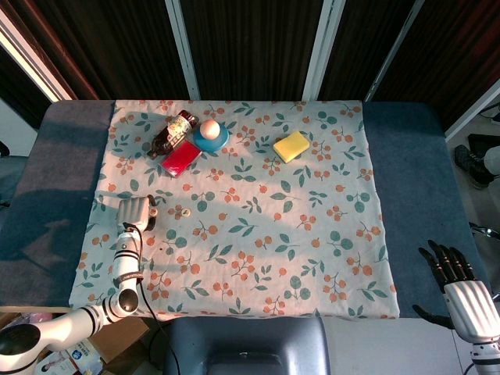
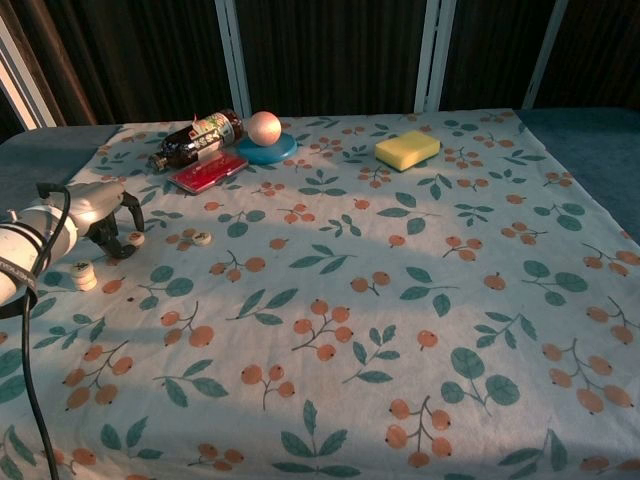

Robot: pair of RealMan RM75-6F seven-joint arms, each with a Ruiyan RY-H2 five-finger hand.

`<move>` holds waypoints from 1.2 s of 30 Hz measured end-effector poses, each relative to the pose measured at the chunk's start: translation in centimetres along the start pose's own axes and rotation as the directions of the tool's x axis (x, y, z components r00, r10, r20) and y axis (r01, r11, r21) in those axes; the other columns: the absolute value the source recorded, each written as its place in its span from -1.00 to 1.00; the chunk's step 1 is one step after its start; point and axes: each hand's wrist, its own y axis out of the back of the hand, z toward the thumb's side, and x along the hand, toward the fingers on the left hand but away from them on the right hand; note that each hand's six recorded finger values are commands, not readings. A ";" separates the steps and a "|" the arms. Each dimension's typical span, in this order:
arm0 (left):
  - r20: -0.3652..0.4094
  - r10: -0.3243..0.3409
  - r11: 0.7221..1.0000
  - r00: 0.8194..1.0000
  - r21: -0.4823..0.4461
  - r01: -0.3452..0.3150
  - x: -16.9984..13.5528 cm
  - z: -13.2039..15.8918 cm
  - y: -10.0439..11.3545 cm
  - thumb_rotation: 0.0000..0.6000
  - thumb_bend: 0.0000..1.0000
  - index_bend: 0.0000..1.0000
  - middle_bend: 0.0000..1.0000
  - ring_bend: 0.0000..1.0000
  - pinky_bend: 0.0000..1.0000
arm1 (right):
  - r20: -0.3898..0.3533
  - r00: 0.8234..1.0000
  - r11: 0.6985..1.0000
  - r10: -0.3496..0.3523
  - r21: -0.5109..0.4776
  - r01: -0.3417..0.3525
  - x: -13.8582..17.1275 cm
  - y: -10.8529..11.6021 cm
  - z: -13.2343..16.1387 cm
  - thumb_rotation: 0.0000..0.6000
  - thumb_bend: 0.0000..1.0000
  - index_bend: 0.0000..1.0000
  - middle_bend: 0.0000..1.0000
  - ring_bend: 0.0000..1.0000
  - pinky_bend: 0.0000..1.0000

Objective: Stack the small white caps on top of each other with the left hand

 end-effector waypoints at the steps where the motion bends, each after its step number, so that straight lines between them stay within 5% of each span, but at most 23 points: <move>1: -0.001 0.000 1.000 1.000 0.001 0.000 0.0 0.0 0.0 1.00 -0.22 -0.19 1.00 1.00 1.00 | 0.000 1.000 1.000 0.000 0.000 0.000 0.0 0.0 0.0 1.00 -0.65 -1.00 -1.00 -1.00 -1.00; 25: 0.000 0.012 1.000 1.000 0.000 -0.012 0.1 0.0 -0.2 1.00 -0.22 0.01 1.00 1.00 1.00 | 0.000 1.000 1.000 0.001 0.001 -0.001 0.0 0.0 0.0 1.00 -0.65 -1.00 -1.00 -1.00 -1.00; 36: 0.056 0.056 0.997 0.997 -0.059 -0.053 -1.2 1.0 1.7 1.00 -0.22 0.02 1.00 1.00 1.00 | -0.005 1.000 1.000 0.004 0.006 -0.004 0.0 -0.1 0.1 1.00 -0.65 -1.00 -1.00 -1.00 -1.00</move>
